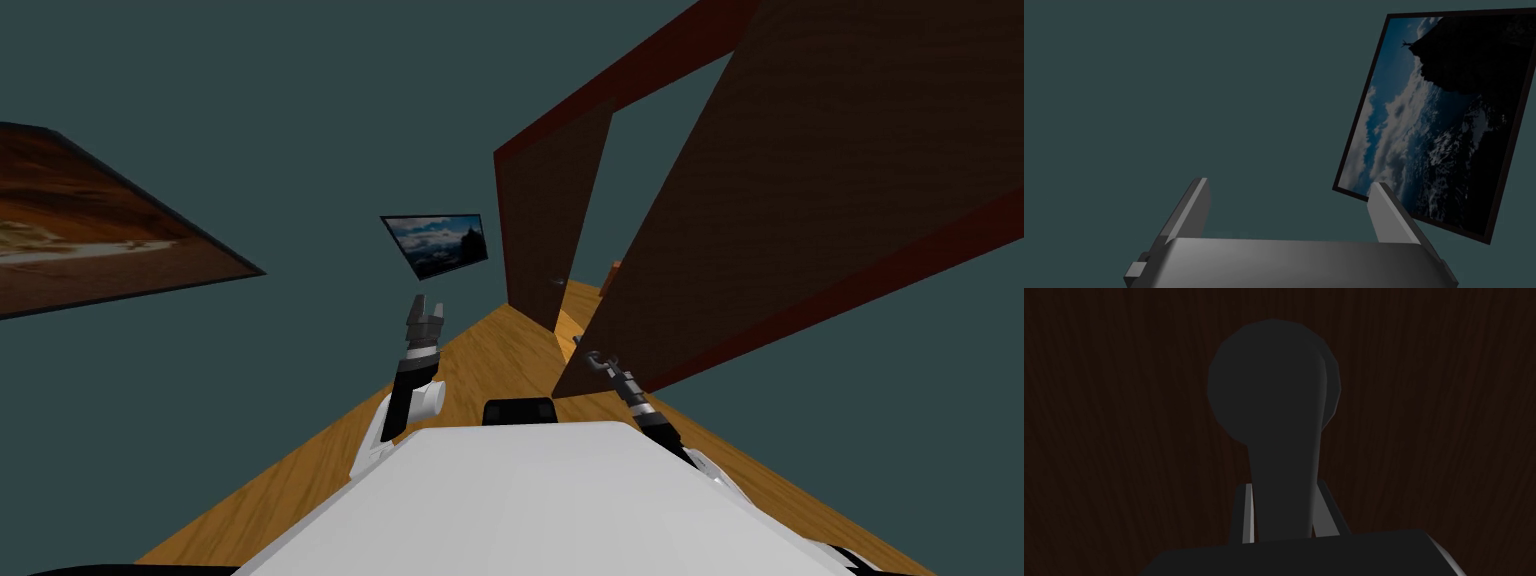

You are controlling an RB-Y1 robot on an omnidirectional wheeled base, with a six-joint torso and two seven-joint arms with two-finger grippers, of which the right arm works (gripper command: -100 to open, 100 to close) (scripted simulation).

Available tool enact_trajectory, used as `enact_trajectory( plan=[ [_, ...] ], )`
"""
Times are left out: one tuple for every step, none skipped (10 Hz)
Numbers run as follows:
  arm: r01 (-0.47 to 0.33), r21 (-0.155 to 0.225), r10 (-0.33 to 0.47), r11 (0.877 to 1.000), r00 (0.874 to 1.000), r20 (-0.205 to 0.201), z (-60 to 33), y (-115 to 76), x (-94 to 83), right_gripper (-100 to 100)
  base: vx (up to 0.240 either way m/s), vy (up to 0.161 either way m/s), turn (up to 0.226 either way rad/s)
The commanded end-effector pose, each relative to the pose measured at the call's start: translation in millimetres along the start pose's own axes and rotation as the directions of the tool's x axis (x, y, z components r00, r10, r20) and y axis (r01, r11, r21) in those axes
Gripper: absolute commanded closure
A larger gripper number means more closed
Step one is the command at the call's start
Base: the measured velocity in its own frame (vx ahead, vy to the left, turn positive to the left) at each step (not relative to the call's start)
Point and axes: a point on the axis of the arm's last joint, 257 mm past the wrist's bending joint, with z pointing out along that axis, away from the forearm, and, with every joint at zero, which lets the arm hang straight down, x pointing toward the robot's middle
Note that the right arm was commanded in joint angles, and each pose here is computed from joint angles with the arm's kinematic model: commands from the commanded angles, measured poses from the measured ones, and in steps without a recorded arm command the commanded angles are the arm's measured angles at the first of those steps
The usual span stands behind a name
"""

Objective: Pull the door open

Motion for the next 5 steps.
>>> enact_trajectory(
  plan=[
    [-0.009, -0.001, 0.009, 1.000, 1.000, -0.019, 5.3, -3.0, 10.9, 100, -0.110, -0.029, 0.072],
    [-0.009, -0.002, 0.009, 1.000, 1.000, -0.022, 8.3, -3.0, 12.5, 100, -0.115, -0.019, 0.057],
    [-0.010, -0.002, 0.010, 1.000, 1.000, -0.025, 11.2, -3.0, 14.1, 100, -0.119, -0.013, 0.046],
    [-0.010, -0.003, 0.010, 1.000, 1.000, -0.028, 14.2, -3.0, 15.7, 100, -0.119, -0.023, 0.046],
    [-0.011, -0.003, 0.011, 1.000, 0.999, -0.031, 17.2, -3.0, 17.4, 100, -0.111, -0.045, 0.047]
  ],
)
